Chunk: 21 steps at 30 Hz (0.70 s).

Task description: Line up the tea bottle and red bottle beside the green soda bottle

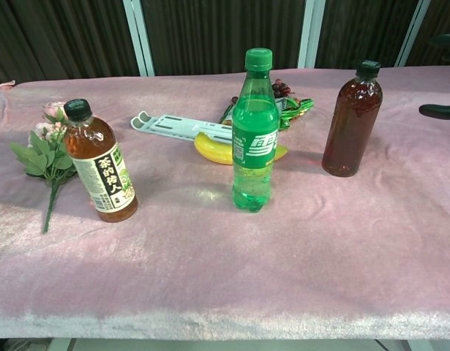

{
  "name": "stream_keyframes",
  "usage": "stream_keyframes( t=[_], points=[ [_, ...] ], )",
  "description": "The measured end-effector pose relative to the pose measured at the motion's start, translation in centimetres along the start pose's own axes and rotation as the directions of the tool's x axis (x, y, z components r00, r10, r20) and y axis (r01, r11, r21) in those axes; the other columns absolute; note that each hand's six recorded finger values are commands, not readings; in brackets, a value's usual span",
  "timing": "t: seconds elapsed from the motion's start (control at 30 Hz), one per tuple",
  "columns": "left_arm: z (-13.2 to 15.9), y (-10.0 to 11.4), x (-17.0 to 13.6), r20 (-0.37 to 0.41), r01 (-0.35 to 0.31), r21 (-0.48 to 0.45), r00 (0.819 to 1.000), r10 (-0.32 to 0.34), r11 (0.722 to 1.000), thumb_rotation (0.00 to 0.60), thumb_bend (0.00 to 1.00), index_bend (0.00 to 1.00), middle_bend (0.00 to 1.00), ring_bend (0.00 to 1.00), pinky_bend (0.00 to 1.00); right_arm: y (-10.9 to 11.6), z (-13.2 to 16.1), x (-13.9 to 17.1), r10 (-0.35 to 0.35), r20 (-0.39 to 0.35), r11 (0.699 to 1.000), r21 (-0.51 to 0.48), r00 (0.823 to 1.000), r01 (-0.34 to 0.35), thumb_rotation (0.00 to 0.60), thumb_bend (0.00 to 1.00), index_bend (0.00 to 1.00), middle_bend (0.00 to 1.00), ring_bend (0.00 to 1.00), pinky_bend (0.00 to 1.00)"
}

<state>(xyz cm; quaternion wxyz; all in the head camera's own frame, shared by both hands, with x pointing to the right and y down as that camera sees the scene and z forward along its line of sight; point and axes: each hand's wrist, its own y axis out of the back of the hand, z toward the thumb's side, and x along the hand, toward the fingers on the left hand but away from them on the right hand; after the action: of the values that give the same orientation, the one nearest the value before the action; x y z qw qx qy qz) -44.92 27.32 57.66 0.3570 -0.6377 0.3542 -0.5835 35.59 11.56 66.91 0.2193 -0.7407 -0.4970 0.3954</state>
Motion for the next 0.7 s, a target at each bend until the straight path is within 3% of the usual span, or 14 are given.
stream_keyframes(
  t=[0.2,0.53,0.7],
  points=[
    [-0.1,-0.1,0.2,-0.004,0.007,-0.003,1.0,-0.007,1.0,0.6,0.39,0.0,0.08,0.0,0.0,-1.7,-1.0,-1.1,0.058,0.034,0.998,-0.033,0.998,-0.057,0.6,0.27,0.0,0.0,0.0,0.13],
    [-0.3,-0.2,0.5,-0.014,0.015,-0.005,1.0,-0.015,1.0,0.6,0.39,0.0,0.08,0.0,0.0,-6.7,-1.5,-3.9,0.2,0.053,0.947,-0.265,0.978,-0.179,0.6,0.27,0.01,0.0,0.0,0.16],
    [-0.2,-0.3,0.5,-0.011,0.021,-0.004,1.0,-0.021,1.0,0.6,0.39,0.0,0.08,0.0,0.0,-8.3,-0.7,-4.9,0.247,0.037,0.916,-0.334,0.968,-0.221,0.6,0.27,0.14,0.09,0.04,0.22]
  ],
)
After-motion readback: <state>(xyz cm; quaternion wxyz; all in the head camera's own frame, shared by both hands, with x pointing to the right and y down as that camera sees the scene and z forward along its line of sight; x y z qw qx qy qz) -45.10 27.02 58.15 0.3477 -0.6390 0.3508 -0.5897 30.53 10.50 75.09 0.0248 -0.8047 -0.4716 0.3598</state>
